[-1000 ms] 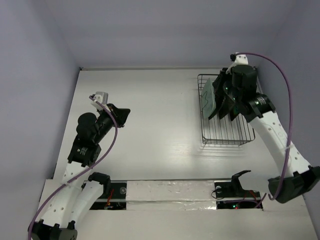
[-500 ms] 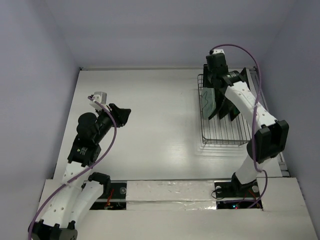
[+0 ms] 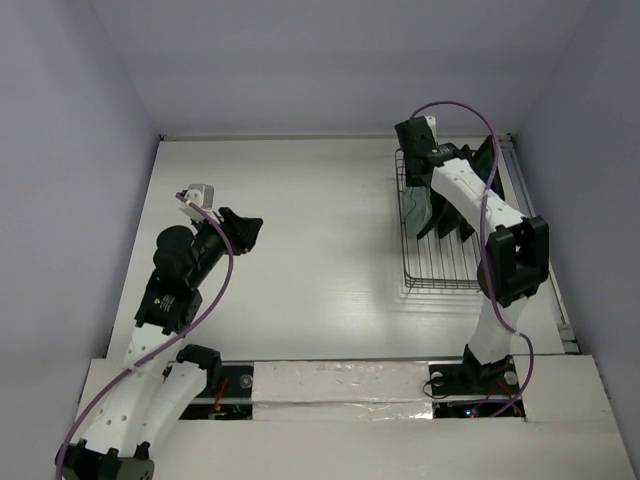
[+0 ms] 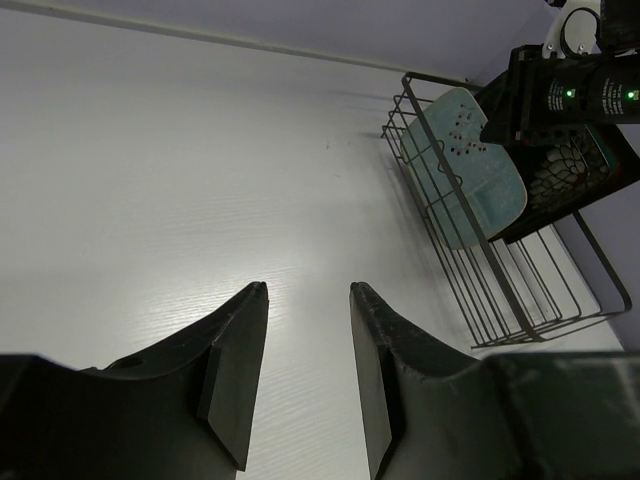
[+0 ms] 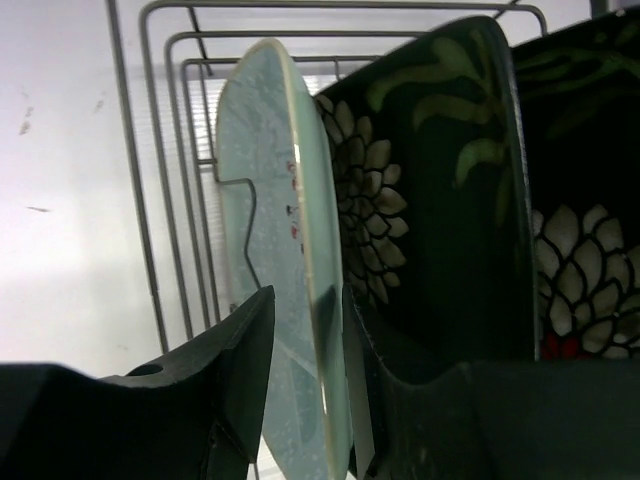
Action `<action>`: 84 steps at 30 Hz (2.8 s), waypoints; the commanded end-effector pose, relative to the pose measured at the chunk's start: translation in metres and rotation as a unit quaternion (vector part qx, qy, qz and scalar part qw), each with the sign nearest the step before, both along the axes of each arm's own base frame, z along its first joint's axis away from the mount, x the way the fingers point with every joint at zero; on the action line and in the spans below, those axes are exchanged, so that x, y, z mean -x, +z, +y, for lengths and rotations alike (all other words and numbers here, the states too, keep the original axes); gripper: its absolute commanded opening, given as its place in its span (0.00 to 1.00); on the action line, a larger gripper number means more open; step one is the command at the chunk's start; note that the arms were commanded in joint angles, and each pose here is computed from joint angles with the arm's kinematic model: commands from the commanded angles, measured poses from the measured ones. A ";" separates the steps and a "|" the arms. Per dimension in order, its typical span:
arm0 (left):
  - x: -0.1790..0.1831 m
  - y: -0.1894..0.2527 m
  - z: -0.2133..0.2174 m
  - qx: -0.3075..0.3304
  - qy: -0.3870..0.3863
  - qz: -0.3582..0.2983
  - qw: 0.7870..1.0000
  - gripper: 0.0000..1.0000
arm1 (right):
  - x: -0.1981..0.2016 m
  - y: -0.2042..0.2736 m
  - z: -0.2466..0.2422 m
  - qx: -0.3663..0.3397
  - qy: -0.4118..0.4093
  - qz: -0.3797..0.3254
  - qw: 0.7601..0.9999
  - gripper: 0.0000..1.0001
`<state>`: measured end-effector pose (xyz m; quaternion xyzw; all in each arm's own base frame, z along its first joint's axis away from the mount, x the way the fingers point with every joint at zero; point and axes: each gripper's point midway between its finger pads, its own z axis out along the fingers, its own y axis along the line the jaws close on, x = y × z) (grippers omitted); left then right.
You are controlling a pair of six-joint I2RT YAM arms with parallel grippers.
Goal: Unload the plates from the dish rack
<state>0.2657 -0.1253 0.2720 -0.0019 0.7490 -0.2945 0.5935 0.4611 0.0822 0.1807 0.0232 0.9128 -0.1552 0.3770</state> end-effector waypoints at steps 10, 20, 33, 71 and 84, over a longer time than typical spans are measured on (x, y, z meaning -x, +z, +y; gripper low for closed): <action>0.004 0.035 -0.002 0.008 -0.006 -0.047 0.999 0.36 | -0.010 -0.019 -0.005 0.030 -0.010 0.009 0.999 0.36; 0.004 0.036 -0.003 0.009 -0.009 -0.048 0.999 0.36 | -0.012 0.008 -0.016 0.060 -0.015 -0.018 0.998 0.10; 0.005 0.035 -0.004 0.009 -0.013 -0.049 0.999 0.38 | 0.006 0.086 -0.020 0.103 -0.015 -0.080 0.991 0.00; 0.003 0.038 0.009 0.003 0.026 -0.048 0.999 0.64 | 0.010 0.120 0.384 -0.549 0.244 -0.138 0.788 0.00; 0.003 0.037 0.006 0.004 0.016 -0.046 0.999 0.64 | 0.020 0.012 0.469 -0.612 0.214 -0.030 0.760 0.03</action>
